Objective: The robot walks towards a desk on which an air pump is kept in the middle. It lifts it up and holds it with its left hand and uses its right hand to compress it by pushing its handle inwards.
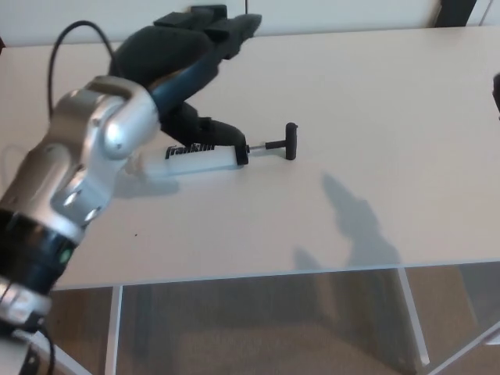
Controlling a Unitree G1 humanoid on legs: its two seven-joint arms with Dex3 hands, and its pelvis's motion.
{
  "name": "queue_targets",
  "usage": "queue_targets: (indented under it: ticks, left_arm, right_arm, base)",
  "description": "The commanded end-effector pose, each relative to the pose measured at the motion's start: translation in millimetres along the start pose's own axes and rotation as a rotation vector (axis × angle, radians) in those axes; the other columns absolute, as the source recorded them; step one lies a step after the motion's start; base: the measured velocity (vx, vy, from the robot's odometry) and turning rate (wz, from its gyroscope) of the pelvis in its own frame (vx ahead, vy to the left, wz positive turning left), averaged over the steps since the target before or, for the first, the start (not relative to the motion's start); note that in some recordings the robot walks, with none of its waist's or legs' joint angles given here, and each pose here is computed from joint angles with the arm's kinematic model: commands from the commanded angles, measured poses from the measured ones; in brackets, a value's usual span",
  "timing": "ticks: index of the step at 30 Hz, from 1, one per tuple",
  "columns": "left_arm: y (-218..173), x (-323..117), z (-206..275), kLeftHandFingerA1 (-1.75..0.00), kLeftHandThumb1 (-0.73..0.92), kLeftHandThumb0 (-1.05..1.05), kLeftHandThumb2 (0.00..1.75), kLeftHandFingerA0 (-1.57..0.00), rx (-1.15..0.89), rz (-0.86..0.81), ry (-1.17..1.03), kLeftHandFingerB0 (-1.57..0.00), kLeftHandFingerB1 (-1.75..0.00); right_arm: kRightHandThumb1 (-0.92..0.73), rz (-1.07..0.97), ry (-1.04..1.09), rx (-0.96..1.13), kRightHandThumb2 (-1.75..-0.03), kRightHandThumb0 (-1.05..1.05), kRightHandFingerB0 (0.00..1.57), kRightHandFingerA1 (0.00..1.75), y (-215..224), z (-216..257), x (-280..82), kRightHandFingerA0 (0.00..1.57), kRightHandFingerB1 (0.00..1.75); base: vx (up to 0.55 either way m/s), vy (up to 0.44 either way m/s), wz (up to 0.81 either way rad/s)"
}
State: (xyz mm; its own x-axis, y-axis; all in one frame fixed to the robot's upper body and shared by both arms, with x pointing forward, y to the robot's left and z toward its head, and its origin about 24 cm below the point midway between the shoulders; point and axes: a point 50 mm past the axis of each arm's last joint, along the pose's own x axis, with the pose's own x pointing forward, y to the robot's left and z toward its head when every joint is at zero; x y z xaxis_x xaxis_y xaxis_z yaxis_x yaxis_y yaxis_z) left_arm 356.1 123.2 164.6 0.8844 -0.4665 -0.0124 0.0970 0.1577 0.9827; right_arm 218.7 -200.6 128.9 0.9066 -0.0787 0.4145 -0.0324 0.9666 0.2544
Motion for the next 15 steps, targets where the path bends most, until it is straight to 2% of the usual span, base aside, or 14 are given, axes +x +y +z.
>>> queue_targets:
  ticks: [1,3,4,6,7,10,11,12,13,14,15]
  left_arm:
    - [99,-187,41,-0.04,0.56,-0.82,0.58,0.00,-0.092,0.365,-0.452,0.00,-0.18]
    - [100,-201,43,-0.04,0.56,-0.82,0.58,0.00,-0.147,0.355,-0.488,0.00,-0.18]
    - [91,-221,42,-0.12,0.40,-0.71,0.83,0.00,-0.213,0.353,-0.518,0.00,-0.17]
    - [82,-241,42,-0.12,0.40,-0.71,0.83,0.00,-0.266,0.365,-0.530,0.00,-0.17]
    - [70,-256,40,-0.01,0.48,-0.80,0.82,0.00,-0.344,0.330,-0.534,-0.06,-0.09]
    - [60,-273,38,-0.01,0.48,-0.80,0.82,0.00,-0.430,0.294,-0.531,-0.06,-0.09]
    - [50,-287,31,-0.23,0.43,-0.70,0.64,-0.04,-0.576,0.231,-0.513,-0.12,-0.30]
    - [43,-295,27,-0.23,0.43,-0.70,0.64,-0.04,-0.672,0.193,-0.507,-0.12,-0.30]
    - [29,-309,14,-0.25,0.49,-0.62,0.56,-0.04,-0.853,0.047,-0.472,-0.14,-0.29]
    - [29,-309,14,-0.25,0.49,-0.62,0.56,-0.04,-0.853,0.047,-0.472,-0.14,-0.29]
    - [20,-320,7,-0.25,0.49,-0.62,0.56,-0.04,-0.977,-0.046,-0.475,-0.14,-0.29]
  right_arm:
    - [-0.89,0.296,-0.197,-0.267,-0.68,-0.88,0.10,0.31,9,83,-73,0.21,0.23]
    - [-0.89,0.303,-0.200,-0.277,-0.68,-0.88,0.10,0.31,9,84,-78,0.21,0.23]
    - [-0.70,0.299,-0.198,-0.282,-1.06,-0.87,0.08,0.45,8,85,-83,0.15,0.34]
    - [-0.70,0.291,-0.193,-0.285,-1.06,-0.87,0.08,0.45,6,84,-89,0.15,0.34]
    - [-0.72,0.283,-0.183,-0.285,-1.07,-0.86,0.09,0.45,4,84,-96,0.15,0.36]
    - [-0.72,0.275,-0.170,-0.285,-1.07,-0.86,0.09,0.45,2,84,-102,0.15,0.36]
    - [-0.73,0.279,-0.159,-0.290,-1.08,-0.85,0.06,0.45,-1,85,-108,0.12,0.36]
    - [-0.73,0.284,-0.152,-0.293,-1.08,-0.85,0.06,0.45,-2,86,-111,0.12,0.36]
    - [-0.71,0.277,-0.126,-0.288,-1.07,-0.86,0.06,0.45,-6,85,-118,0.15,0.38]
    - [-0.71,0.277,-0.126,-0.288,-1.07,-0.86,0.06,0.45,-6,85,-118,0.15,0.38]
    - [-0.71,0.272,-0.107,-0.284,-1.07,-0.86,0.06,0.45,-8,84,-123,0.15,0.38]
  base:
    - [0.00,0.000,0.00]
    - [0.00,0.000,0.00]
    - [0.00,0.000,0.00]
    - [0.00,0.000,0.00]
    - [0.00,0.000,0.00]
    - [0.00,0.000,0.00]
    - [0.00,0.000,0.00]
    - [0.00,0.000,0.00]
    - [0.00,0.000,0.00]
    - [0.00,0.000,0.00]
    - [0.00,0.000,0.00]
